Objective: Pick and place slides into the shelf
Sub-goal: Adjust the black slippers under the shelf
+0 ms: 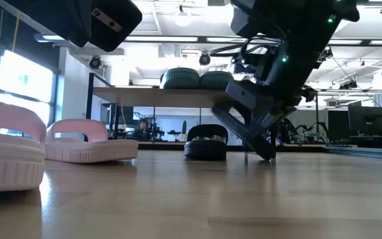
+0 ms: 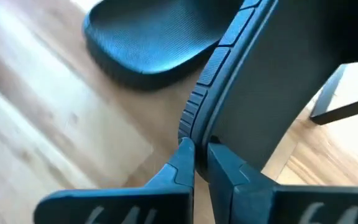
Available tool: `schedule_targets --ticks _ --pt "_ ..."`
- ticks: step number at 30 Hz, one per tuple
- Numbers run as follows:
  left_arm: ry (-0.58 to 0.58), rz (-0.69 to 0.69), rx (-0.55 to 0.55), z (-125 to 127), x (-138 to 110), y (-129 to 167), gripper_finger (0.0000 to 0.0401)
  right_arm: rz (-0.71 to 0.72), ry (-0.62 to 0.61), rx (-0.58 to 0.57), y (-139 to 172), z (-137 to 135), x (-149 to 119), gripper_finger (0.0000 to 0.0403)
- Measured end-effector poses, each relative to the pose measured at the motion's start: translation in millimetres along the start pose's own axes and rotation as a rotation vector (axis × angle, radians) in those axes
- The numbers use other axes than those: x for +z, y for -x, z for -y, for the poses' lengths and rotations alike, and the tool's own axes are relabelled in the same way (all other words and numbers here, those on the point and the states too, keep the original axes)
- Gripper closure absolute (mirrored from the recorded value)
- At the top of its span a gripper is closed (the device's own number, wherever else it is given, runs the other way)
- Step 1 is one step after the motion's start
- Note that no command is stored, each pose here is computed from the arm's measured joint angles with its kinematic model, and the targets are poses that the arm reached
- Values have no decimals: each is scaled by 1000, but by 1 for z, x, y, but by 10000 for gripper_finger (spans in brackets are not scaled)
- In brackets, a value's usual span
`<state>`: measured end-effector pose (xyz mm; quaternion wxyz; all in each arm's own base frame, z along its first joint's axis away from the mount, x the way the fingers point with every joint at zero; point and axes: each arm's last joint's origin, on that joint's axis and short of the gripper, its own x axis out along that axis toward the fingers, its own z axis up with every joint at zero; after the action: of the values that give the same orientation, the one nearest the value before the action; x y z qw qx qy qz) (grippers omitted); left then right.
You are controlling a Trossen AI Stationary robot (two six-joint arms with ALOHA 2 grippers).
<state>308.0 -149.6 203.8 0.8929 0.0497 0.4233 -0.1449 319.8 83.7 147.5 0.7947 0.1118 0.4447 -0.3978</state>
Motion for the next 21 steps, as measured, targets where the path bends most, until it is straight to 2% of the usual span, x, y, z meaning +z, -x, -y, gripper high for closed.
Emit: schedule_targets --ticks 3,11,17,21 --pt "0 0 0 0 0 0 398 -58 15 9 -1 2 0 402" --pt "1 2 0 0 0 0 398 -106 -185 6 -5 5 5 402" --pt "1 1 0 0 0 0 398 -175 -228 11 14 -1 19 402" --pt "1 2 0 0 0 0 398 -188 -189 0 22 0 32 403"
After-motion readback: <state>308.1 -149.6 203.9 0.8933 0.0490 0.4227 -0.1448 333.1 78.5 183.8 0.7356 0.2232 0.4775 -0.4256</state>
